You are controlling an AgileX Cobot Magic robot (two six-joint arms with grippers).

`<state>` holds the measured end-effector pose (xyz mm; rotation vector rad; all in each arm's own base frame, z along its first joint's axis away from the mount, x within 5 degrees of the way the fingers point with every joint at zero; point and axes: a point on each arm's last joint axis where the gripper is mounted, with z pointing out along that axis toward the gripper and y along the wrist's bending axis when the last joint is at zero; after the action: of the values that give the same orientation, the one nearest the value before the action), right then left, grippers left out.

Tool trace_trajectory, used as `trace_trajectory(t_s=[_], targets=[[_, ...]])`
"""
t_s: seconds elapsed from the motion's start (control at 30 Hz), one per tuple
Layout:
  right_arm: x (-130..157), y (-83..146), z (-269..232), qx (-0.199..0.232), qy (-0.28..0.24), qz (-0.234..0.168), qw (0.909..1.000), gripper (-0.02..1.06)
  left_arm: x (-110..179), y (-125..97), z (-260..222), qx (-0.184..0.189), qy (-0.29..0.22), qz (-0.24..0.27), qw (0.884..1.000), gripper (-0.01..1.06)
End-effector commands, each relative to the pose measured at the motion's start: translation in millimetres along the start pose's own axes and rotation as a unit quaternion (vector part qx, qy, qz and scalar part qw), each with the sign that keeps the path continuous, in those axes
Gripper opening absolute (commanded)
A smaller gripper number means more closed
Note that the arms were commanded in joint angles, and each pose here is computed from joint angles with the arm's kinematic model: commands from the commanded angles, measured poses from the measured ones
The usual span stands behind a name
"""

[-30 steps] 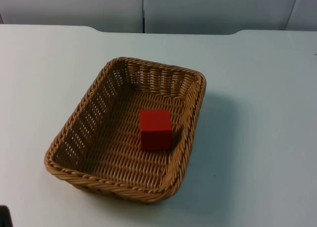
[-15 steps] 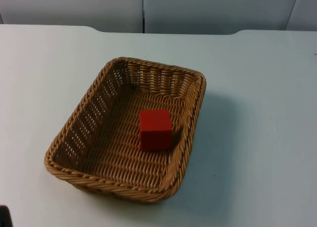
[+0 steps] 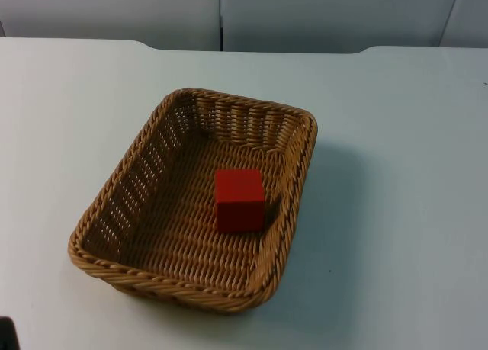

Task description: Pick up the basket with the left hand and place the cube into the basket with the right hand.

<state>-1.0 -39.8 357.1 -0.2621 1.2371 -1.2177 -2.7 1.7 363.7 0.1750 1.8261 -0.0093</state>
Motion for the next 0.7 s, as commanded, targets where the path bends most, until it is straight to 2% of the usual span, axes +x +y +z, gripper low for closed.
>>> trace_trajectory(t_s=[0.0,0.07,0.13,0.2,0.27,0.3,0.33,0.37,0.43,0.47,0.57,0.6,0.63,0.67], targets=[[-16.1,5.8,-2.0,-0.025,-0.094,-0.010,0.9952,0.00,1.3,-0.9,0.1,0.005,-0.001,-0.006,1.000,0.00],[-24.4,10.4,-4.2,-0.038,-0.145,-0.033,0.9882,0.00,1.3,-0.9,0.1,0.005,-0.001,-0.006,1.000,0.00],[-26.5,11.7,-4.9,-0.043,-0.158,-0.028,0.9860,0.00,1.3,-0.9,0.1,0.005,-0.001,-0.006,1.000,0.00],[-25.0,12.2,-4.4,-0.050,-0.149,0.020,0.9874,0.00,1.3,-0.9,0.1,0.005,-0.001,-0.006,1.000,0.00],[-17.9,10.2,-2.3,-0.047,-0.106,0.101,0.9881,0.00,1.3,-0.9,0.1,0.005,-0.001,-0.006,1.000,0.00],[-17.9,10.2,-2.3,-0.047,-0.106,0.101,0.9881,0.00,1.3,-0.9,0.1,0.005,-0.001,-0.006,1.000,0.00],[-14.7,9.3,-1.6,-0.044,-0.087,0.140,0.9854,0.00,1.3,-0.9,0.1,0.005,-0.001,-0.006,1.000,0.00],[-12.1,8.6,-1.1,-0.038,-0.072,0.151,0.9852,0.00,1.3,-0.9,0.1,0.005,-0.001,-0.006,1.000,0.00],[-14.1,9.2,-1.5,-0.039,-0.085,0.100,0.9906,0.00,1.3,-0.9,0.1,0.005,-0.001,-0.006,1.000,0.00],[-14.1,9.2,-1.5,-0.039,-0.085,0.100,0.9906,0.00,1.3,-0.9,0.1,0.005,-0.001,-0.006,1.000,0.00],[-16.4,9.8,-2.0,-0.039,-0.099,0.052,0.9929,0.00,1.3,-0.9,0.1,0.005,-0.001,-0.006,1.000,0.00],[-16.2,9.8,-1.9,-0.036,-0.099,0.023,0.9942,0.00,1.3,-0.9,0.1,0.005,-0.001,-0.006,1.000,0.00],[-16.2,9.8,-1.9,-0.036,-0.099,0.023,0.9942,0.00,1.3,-0.9,0.1,0.005,-0.001,-0.006,1.000,0.00],[-16.0,9.7,-1.9,-0.030,-0.100,-0.034,0.9940,0.00,1.3,-0.9,0.1,0.005,-0.001,-0.006,1.000,0.00]])
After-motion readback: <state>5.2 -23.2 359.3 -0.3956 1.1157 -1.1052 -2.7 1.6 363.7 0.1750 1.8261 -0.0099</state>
